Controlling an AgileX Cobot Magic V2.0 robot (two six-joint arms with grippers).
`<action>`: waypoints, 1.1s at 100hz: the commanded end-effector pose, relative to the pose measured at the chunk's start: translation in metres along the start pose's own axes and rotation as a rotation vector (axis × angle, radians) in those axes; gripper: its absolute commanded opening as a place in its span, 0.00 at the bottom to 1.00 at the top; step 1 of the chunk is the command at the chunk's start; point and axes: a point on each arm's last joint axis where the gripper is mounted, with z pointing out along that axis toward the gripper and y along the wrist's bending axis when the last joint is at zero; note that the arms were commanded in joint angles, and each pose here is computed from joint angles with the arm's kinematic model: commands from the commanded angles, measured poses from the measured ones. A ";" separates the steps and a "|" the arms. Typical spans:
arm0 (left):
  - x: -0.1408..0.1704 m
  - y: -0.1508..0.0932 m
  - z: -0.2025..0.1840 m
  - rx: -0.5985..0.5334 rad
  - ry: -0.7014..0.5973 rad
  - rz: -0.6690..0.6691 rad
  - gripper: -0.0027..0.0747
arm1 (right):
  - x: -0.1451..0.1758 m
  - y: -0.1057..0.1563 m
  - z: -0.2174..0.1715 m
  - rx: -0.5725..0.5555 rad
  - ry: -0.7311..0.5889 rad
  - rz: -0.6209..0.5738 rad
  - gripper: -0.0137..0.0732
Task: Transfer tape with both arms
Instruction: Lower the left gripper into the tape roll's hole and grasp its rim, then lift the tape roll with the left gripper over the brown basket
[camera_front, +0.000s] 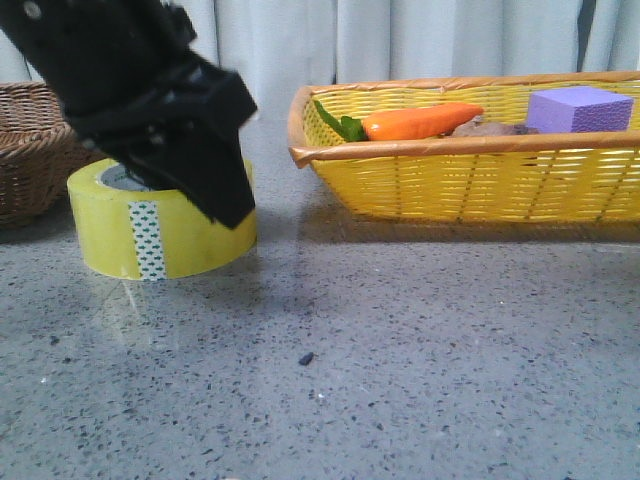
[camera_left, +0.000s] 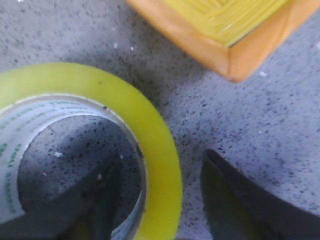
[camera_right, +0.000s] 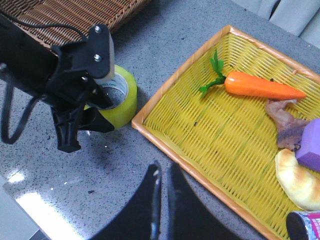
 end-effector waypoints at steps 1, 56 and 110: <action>-0.012 -0.002 -0.006 -0.004 -0.065 0.014 0.47 | -0.007 -0.005 -0.015 0.020 -0.117 0.008 0.08; -0.011 -0.001 0.003 -0.003 -0.038 0.011 0.14 | -0.007 -0.006 -0.016 0.026 -0.119 0.006 0.08; -0.059 -0.001 -0.056 -0.055 -0.107 0.096 0.13 | -0.007 -0.006 -0.016 0.028 -0.119 0.006 0.08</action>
